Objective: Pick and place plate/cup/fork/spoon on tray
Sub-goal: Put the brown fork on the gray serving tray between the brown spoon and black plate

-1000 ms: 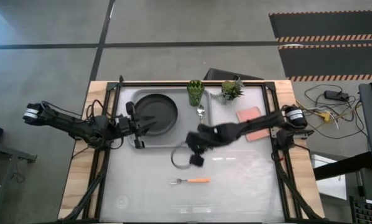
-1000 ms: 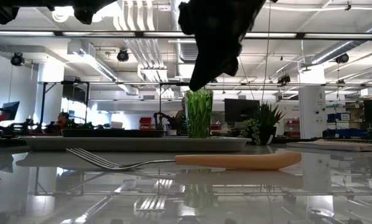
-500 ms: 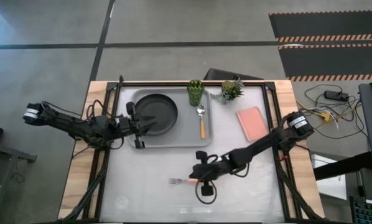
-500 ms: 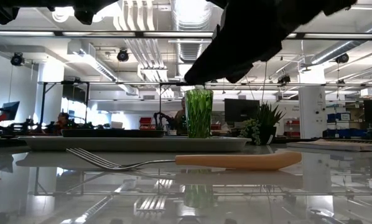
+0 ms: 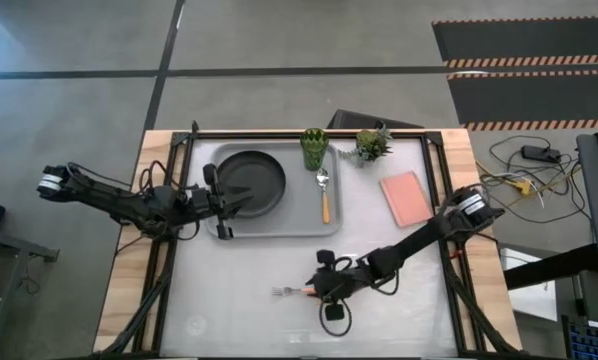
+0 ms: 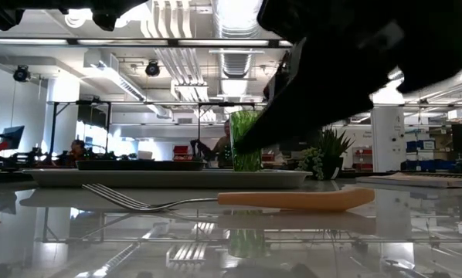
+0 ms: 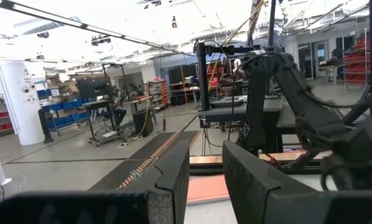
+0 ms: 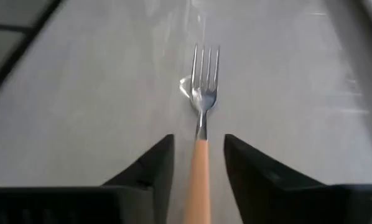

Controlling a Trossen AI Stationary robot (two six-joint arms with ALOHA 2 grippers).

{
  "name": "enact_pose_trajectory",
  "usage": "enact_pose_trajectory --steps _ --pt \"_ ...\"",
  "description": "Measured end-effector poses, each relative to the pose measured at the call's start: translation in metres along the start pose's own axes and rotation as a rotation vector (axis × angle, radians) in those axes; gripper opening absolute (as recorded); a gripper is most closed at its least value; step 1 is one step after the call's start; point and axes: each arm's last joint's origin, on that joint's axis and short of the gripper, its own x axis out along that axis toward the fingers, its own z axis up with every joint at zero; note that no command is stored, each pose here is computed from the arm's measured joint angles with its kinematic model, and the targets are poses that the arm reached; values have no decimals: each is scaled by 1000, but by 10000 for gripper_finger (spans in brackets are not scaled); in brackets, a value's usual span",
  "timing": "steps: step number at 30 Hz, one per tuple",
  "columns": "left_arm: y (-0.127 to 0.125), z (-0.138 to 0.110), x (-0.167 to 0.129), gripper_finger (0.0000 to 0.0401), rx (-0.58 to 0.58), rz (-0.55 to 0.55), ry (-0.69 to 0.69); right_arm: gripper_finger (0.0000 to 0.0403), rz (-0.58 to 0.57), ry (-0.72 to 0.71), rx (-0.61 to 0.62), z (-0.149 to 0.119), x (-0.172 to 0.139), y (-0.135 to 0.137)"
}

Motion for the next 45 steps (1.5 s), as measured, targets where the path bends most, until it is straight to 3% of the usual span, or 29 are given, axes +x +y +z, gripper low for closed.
enact_pose_trajectory --steps 8,19,28,33,41,45 --pt "0 -1 0 79 3 0 5 199 -30 95 -24 6 15 5" --pt "0 -1 0 79 2 0 3 194 -34 149 -3 0 18 4" --pt "0 -1 0 79 1 0 3 192 53 132 67 -8 39 -3" --pt "0 -1 0 79 2 0 3 153 70 134 92 -8 41 -8" --pt "0 -1 0 79 1 -1 3 28 74 139 98 -8 42 -11" --pt "0 -1 0 79 1 -1 3 28 81 135 99 -6 40 -11"
